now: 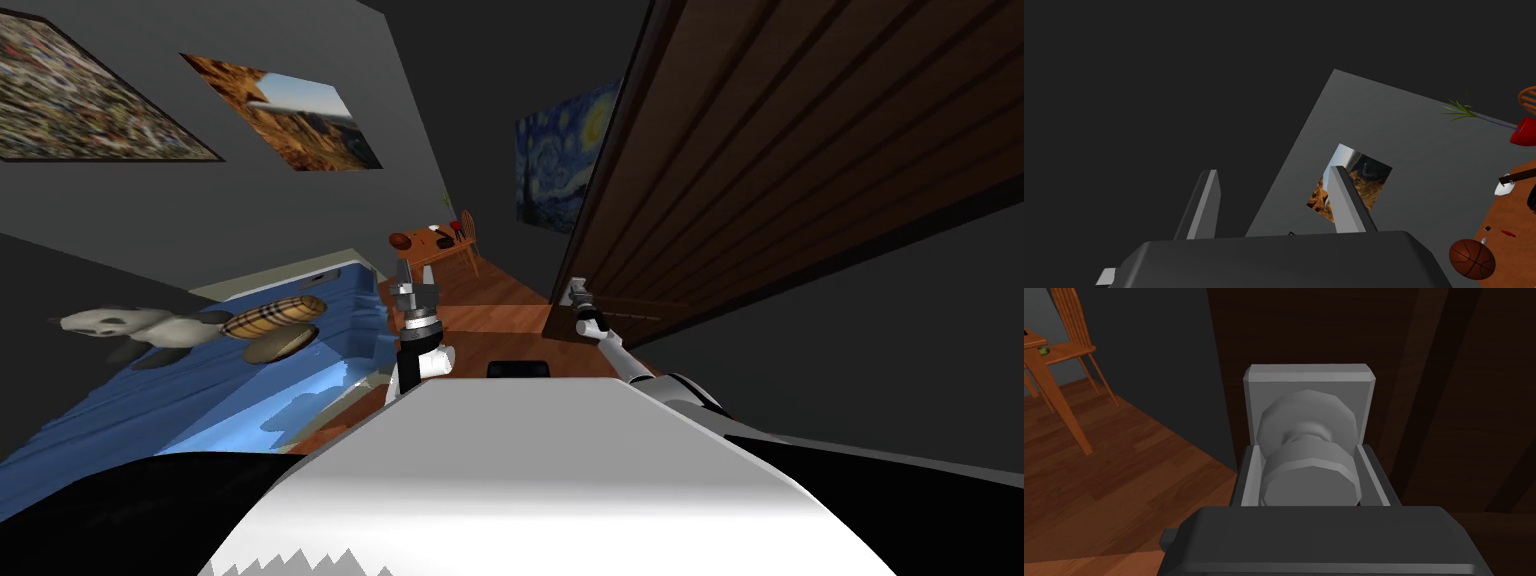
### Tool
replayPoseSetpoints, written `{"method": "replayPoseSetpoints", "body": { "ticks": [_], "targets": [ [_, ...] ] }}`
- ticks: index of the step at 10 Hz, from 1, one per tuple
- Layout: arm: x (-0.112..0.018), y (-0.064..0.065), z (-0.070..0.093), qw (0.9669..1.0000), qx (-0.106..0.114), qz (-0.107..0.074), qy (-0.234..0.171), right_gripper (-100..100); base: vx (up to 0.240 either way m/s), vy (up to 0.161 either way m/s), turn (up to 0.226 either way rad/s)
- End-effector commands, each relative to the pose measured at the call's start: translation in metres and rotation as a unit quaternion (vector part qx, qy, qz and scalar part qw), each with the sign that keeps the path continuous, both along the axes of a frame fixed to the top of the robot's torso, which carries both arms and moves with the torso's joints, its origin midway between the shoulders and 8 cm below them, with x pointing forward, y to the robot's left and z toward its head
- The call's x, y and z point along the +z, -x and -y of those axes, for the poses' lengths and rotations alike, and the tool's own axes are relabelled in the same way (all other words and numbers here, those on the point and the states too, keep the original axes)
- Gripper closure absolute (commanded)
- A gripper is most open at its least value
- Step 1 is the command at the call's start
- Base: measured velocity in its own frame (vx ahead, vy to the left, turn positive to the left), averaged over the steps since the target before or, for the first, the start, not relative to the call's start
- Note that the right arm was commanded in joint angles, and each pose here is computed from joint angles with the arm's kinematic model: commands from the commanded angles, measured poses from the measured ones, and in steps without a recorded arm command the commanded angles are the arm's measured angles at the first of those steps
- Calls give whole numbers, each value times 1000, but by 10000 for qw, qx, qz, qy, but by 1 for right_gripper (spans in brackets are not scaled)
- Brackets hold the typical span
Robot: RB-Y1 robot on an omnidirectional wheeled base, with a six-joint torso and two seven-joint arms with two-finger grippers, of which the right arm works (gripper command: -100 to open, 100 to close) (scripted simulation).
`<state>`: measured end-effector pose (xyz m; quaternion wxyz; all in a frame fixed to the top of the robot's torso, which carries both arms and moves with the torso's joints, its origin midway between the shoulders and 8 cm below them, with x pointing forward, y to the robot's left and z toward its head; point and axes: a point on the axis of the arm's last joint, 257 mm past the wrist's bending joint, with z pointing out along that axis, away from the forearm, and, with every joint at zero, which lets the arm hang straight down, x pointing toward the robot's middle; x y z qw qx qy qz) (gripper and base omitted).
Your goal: Pull the door open
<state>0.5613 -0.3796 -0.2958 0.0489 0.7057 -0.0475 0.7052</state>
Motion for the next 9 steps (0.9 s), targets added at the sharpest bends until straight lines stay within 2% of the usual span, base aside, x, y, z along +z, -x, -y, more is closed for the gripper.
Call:
{"method": "replayPoseSetpoints", "body": {
  "ticks": [1,8,9],
  "targets": [
    [-2,2,-5,10000,98,-11,-4,100,-210,-77,101],
    [0,8,-23,9988,490,5,-10,100,-199,-73,87],
    [0,7,-21,9990,455,7,0,100,-100,-40,31]
  ]
}}
